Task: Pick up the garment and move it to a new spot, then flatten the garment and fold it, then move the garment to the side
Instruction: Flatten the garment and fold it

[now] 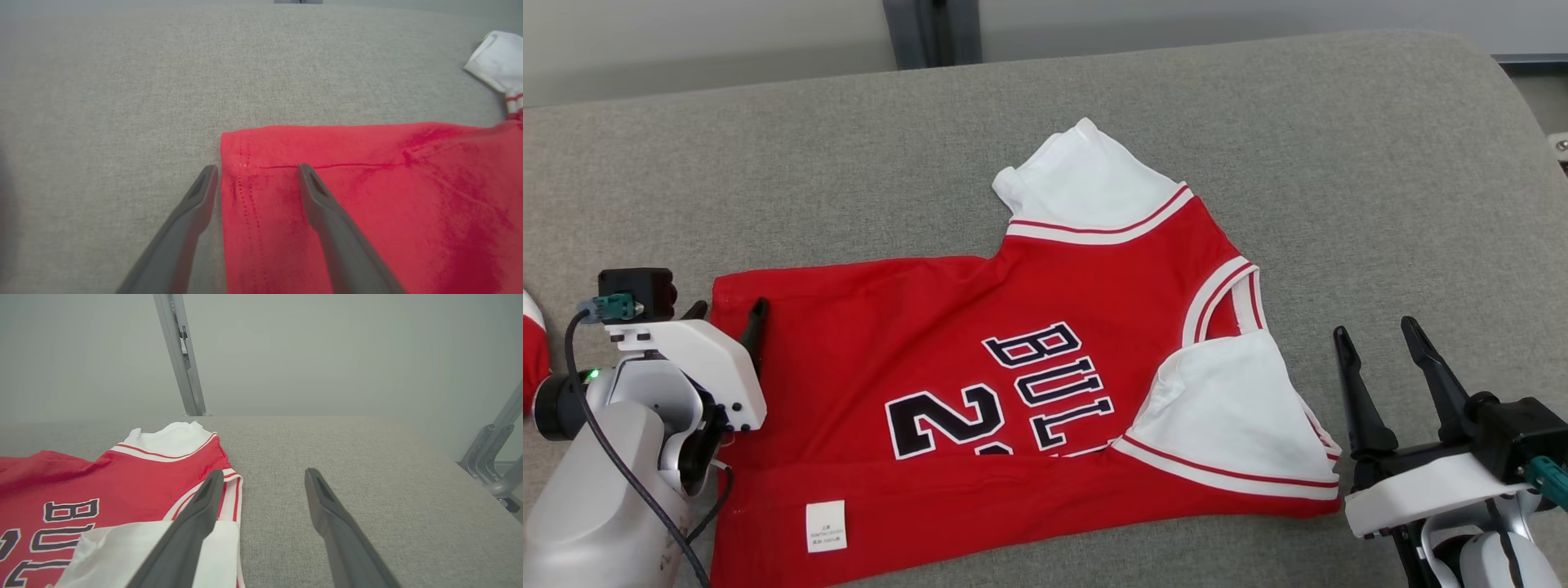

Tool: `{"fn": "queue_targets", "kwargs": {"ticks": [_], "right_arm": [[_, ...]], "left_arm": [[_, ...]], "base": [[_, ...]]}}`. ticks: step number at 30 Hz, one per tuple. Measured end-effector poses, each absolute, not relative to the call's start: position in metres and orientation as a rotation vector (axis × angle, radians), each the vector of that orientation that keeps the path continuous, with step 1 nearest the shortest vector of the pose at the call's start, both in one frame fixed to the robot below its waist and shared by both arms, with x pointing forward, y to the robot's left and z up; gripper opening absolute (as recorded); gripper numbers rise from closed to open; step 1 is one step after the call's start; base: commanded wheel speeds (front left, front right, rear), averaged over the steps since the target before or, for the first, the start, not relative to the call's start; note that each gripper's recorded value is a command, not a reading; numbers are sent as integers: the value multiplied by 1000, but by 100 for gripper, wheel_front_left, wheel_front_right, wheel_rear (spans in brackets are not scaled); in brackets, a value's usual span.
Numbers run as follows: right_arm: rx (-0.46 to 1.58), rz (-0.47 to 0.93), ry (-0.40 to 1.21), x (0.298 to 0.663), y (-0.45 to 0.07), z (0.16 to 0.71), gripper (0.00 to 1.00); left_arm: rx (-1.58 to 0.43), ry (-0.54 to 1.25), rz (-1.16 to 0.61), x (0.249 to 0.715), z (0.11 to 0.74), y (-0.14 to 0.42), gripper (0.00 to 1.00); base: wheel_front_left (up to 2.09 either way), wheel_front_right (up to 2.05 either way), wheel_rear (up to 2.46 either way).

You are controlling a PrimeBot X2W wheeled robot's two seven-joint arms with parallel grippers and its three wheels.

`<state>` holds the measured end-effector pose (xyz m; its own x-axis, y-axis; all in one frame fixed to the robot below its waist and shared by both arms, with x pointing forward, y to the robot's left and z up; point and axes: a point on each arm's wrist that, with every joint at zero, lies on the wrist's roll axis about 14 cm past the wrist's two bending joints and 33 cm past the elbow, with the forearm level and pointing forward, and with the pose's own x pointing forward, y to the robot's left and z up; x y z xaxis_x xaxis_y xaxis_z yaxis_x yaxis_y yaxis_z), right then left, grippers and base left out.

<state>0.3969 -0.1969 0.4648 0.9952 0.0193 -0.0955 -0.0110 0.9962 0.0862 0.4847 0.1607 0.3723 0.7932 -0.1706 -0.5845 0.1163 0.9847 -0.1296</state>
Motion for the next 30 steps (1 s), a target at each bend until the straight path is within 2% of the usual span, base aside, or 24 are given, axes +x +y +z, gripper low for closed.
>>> {"fn": "queue_targets", "kwargs": {"ticks": [2,3,4,5,6,13,18,25,30], "right_arm": [[87,8,100,397,-199,462,100],[89,5,100,398,-200,462,100],[90,3,99,399,-200,462,100],[90,2,98,400,-201,461,100],[91,1,100,400,-201,461,100],[80,25,61,421,-199,472,100],[84,54,11,465,-200,491,100],[97,137,73,534,-179,485,100],[63,260,197,574,-135,468,100]], "left_arm": [[-89,645,-149,488,368,163,100],[-93,652,-153,488,366,162,81],[-97,656,-153,488,364,162,47],[-98,658,-157,487,364,161,7],[-100,663,-160,487,363,161,0],[-111,644,-159,491,365,164,0],[-111,619,-164,499,371,161,0],[-121,583,-190,505,381,151,0],[-125,564,-204,506,385,147,0]], "base": [[0,0,0],[0,0,0],[0,0,0],[0,0,0],[0,0,0],[0,0,0],[0,0,0],[0,0,0],[0,0,0]]}}
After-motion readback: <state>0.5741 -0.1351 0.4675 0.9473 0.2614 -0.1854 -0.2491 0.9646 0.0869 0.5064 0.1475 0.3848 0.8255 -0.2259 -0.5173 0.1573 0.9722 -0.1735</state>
